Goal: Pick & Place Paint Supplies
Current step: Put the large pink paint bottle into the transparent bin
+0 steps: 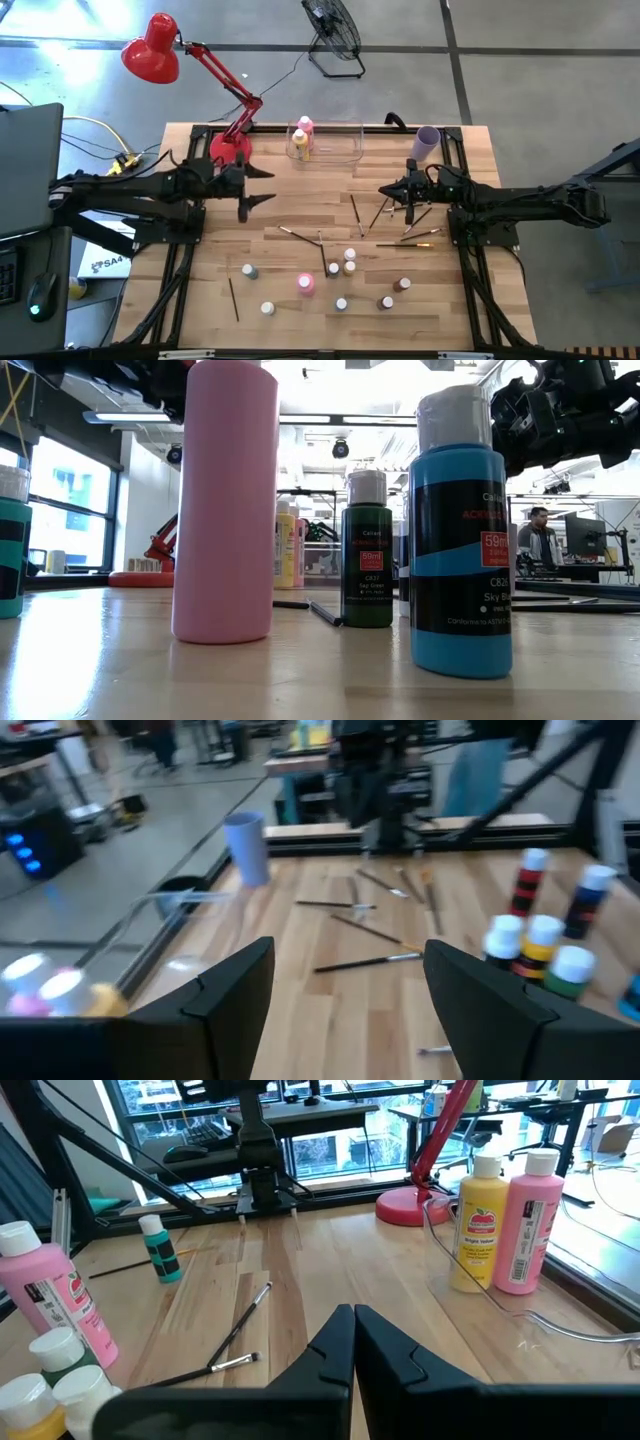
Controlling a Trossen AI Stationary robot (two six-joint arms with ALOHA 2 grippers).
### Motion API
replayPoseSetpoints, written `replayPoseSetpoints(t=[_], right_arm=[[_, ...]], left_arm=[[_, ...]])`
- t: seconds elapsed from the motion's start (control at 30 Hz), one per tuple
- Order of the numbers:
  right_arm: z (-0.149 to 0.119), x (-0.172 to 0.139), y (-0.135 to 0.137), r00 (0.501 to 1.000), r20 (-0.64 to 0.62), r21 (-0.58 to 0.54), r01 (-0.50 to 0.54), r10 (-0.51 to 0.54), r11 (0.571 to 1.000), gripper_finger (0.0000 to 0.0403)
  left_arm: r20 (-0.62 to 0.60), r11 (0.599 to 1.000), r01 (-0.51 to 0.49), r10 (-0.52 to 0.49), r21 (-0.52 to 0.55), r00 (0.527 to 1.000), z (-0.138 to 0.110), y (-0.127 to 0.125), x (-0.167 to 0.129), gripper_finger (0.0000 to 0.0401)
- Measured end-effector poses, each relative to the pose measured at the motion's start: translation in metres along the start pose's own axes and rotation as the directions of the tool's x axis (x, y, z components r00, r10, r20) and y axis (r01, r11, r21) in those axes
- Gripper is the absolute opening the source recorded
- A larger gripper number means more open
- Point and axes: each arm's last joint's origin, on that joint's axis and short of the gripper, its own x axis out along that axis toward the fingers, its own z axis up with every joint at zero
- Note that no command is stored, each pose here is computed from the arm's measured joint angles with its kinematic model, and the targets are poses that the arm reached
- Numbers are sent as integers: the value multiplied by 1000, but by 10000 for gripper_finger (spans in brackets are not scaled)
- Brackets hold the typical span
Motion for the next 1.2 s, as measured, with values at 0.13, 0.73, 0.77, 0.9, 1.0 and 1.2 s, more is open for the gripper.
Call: replayPoseSetpoints(t=[0.13,0.73,0.77,0.9,1.0,1.2], right_arm=[[0,0,0,1000,0,0,1,-1,1000,2],[0,0,0,1000,-1,0,-3,3,1000,2],[0,0,0,1000,-1,0,-3,3,1000,2],[0,0,0,1000,-1,0,-3,3,1000,2],[0,0,0,1000,-2,0,-3,3,1000,2],[0,0,0,1000,-2,0,-3,3,1000,2]], left_arm=[[5,998,57,-57,6,998,0,-5,-1,253],[-21,998,63,-63,-4,998,-3,-6,4,253],[-18,998,63,-63,-4,998,-2,-6,4,253],[-21,998,66,-66,-4,998,-3,-6,4,253],[-17,997,83,-83,-7,996,-2,-6,4,253],[-18,997,81,-81,-7,997,-2,-6,4,253]])
